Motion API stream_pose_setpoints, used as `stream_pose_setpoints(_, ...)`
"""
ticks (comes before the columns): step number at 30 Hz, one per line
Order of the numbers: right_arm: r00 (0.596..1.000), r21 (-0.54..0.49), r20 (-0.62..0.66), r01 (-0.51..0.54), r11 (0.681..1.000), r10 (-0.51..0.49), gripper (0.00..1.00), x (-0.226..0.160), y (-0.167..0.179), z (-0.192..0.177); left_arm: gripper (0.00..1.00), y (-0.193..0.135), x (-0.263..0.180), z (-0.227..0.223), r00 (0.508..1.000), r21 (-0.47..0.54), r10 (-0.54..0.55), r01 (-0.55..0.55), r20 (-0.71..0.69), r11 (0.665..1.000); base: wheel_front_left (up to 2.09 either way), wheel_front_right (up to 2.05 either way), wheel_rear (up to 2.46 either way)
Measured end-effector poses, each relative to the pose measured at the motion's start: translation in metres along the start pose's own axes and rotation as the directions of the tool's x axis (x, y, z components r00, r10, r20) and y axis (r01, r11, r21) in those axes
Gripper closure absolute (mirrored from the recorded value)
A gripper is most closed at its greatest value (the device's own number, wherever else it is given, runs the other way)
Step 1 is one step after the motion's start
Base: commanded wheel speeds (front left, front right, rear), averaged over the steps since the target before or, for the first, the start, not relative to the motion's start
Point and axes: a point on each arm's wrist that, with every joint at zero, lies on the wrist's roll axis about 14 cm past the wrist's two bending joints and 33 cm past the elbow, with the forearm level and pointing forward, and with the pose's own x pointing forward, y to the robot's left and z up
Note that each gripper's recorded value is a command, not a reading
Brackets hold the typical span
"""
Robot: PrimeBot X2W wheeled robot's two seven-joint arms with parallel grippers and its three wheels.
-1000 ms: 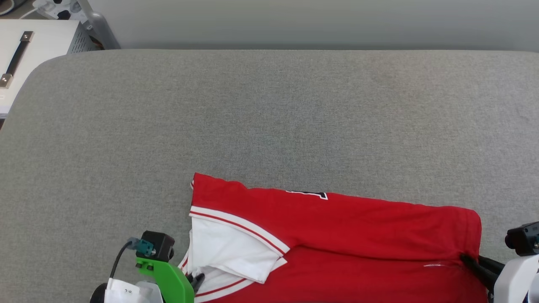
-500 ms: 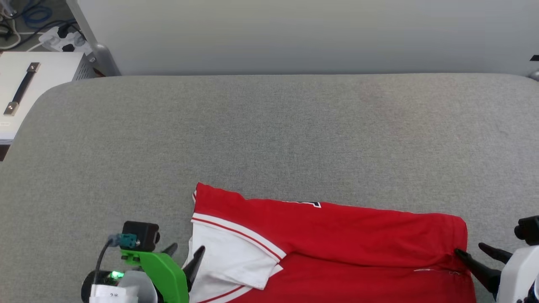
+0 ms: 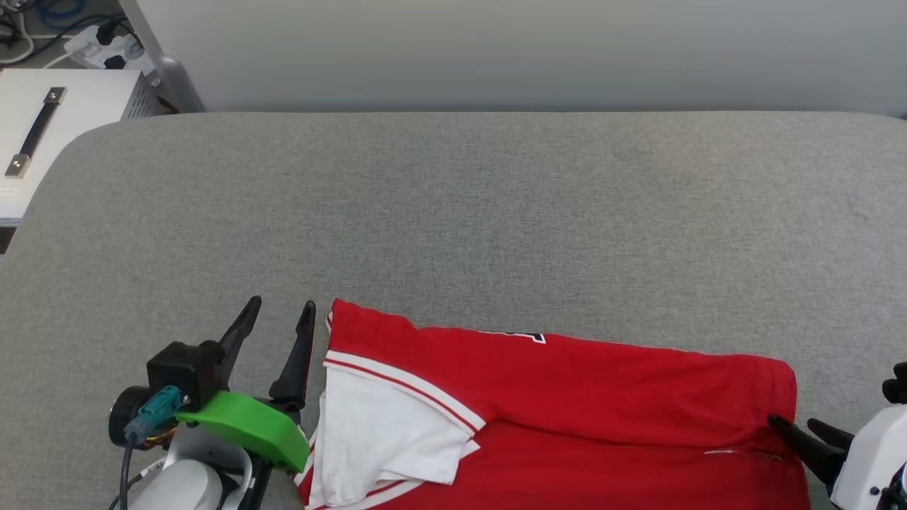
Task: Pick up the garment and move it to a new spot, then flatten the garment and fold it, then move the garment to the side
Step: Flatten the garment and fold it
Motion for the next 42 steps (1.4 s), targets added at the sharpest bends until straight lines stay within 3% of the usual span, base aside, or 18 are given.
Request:
stream_pose_setpoints(6,0.998,0.060,-0.049,0.040,0.997,-0.038,0.00,0.011,-0.006,-0.014,0.00,0.017,0.000,-0.008,0.999,0.104,0.041,-0.043,0.016,0.994,0.00,0.00,0.00)
stream_pose_setpoints(13,0.991,0.087,-0.114,0.083,0.993,-0.073,0.00,0.022,-0.012,-0.029,0.00,0.022,0.006,-0.007,0.997,0.087,0.070,-0.073,0.042,0.993,0.00,0.00,0.00)
stream_pose_setpoints(23,0.984,0.112,-0.180,0.034,0.993,-0.014,0.00,0.039,0.009,-0.043,0.00,0.034,0.008,-0.011,0.995,0.083,0.094,-0.098,0.043,0.992,0.00,0.00,0.00)
stream_pose_setpoints(24,0.983,0.113,-0.183,0.030,0.993,-0.009,0.05,0.040,0.010,-0.044,0.00,0.034,0.008,-0.012,0.995,0.084,0.094,-0.097,0.043,0.992,0.00,0.00,0.00)
stream_pose_setpoints(28,0.983,0.115,-0.182,0.022,0.993,0.000,1.00,0.042,0.014,-0.045,0.00,0.034,0.009,-0.014,0.995,0.076,0.093,-0.096,0.039,0.992,0.00,0.00,0.00)
stream_pose_setpoints(42,0.997,0.130,-0.060,0.051,0.990,-0.044,1.00,0.034,0.000,-0.032,0.00,0.032,0.011,-0.011,0.996,0.083,0.077,-0.081,0.054,0.993,0.00,0.00,0.00)
